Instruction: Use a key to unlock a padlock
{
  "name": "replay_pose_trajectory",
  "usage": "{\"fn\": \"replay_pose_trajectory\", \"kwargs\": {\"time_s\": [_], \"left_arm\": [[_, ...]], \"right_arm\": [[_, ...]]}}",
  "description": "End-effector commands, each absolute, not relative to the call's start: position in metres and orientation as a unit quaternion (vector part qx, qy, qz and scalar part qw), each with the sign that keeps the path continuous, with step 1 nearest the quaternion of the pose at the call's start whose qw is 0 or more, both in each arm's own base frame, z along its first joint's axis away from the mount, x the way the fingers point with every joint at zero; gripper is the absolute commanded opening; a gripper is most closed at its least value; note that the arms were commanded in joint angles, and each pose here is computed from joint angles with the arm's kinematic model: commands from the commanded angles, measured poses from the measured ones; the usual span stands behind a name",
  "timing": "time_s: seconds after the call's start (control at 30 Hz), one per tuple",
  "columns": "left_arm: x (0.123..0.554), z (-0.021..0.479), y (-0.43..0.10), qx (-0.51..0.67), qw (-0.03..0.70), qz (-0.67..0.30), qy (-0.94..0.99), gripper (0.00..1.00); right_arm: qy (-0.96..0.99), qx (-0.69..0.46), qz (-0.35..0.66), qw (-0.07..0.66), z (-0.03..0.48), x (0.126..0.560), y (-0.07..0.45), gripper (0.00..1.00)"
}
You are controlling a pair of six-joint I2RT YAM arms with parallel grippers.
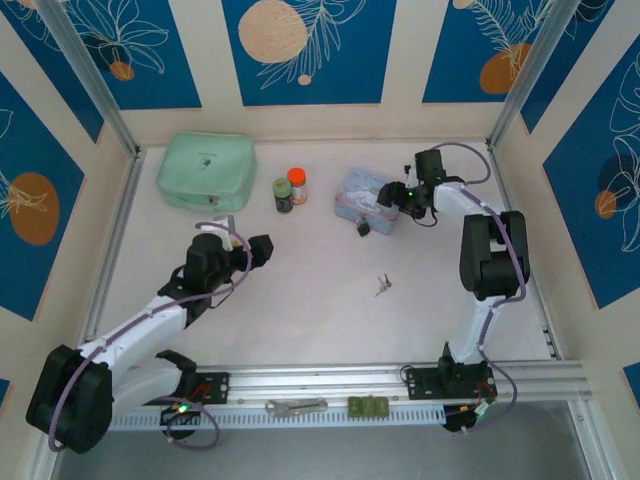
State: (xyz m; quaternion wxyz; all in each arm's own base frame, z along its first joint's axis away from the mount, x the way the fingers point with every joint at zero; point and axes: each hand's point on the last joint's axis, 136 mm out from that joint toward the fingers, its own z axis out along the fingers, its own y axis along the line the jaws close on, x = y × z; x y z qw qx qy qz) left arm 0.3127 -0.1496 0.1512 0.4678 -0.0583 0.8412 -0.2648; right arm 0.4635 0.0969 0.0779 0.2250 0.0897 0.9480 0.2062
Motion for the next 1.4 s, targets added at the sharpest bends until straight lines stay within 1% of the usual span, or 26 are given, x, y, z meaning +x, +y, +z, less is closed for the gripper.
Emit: {"fn": "replay_pose_trajectory", "kwargs": {"time_s": [0.0,0.03,0.1,0.2,0.23,0.33,0.37,0.53,0.63,0.73,0.83,1.03,1.13,1.17,1.27,1.37], "left_arm": [[0.318,0.167,-0.157,-0.063,0.478,-0.278,0.831,1.0],[0.318,0.166,-0.158,-0.064,0.478,-0.278,0.831,0.99],[0.319,0.167,-0.159,-0.064,0.478,-0.279,0.83,0.99],[0.319,0.168,-0.16,-0.065,0.479,-0.282,0.829,1.0],[0.32,0.169,-0.161,-0.065,0.48,-0.282,0.828,0.99],[0.321,0.17,-0.161,-0.066,0.482,-0.281,0.827,1.0],[0.321,0.171,-0.161,-0.066,0.484,-0.281,0.826,1.0],[0.324,0.174,-0.166,-0.062,0.483,-0.285,0.826,1.0],[0.326,0.177,-0.17,-0.058,0.481,-0.291,0.825,0.99],[0.328,0.18,-0.175,-0.051,0.478,-0.295,0.826,1.0],[0.328,0.186,-0.178,-0.046,0.48,-0.299,0.823,0.99],[0.321,0.187,-0.175,-0.047,0.482,-0.295,0.824,0.99],[0.317,0.187,-0.171,-0.05,0.483,-0.291,0.824,0.99],[0.315,0.187,-0.169,-0.05,0.483,-0.289,0.825,0.99],[0.311,0.189,-0.165,-0.05,0.487,-0.285,0.824,1.0],[0.308,0.191,-0.165,-0.045,0.489,-0.288,0.822,0.99]], "right_arm": [[0.965,0.026,0.181,0.187,0.063,0.443,0.111,0.6],[0.969,0.017,0.168,0.183,0.06,0.438,0.111,0.57],[0.975,0.004,0.144,0.168,0.053,0.425,0.11,0.56],[0.98,-0.009,0.134,0.15,0.046,0.403,0.114,0.53],[0.98,-0.02,0.136,0.144,0.046,0.396,0.117,0.5],[0.984,-0.044,0.122,0.122,0.041,0.373,0.121,0.47],[0.985,-0.05,0.118,0.117,0.041,0.368,0.122,0.44],[0.987,-0.086,0.088,0.101,0.039,0.347,0.12,0.43],[0.982,-0.121,0.103,0.103,0.039,0.342,0.13,0.41],[0.971,-0.179,0.122,0.104,0.037,0.34,0.154,0.41],[0.96,-0.239,0.114,0.093,0.03,0.339,0.181,0.41],[0.947,-0.298,0.09,0.083,0.026,0.36,0.224,0.41],[0.946,-0.298,0.089,0.089,0.034,0.371,0.235,0.45],[0.946,-0.294,0.095,0.094,0.039,0.374,0.239,0.48],[0.952,-0.258,0.118,0.116,0.064,0.378,0.242,0.64],[0.957,-0.206,0.158,0.132,0.096,0.369,0.24,0.75]]}}
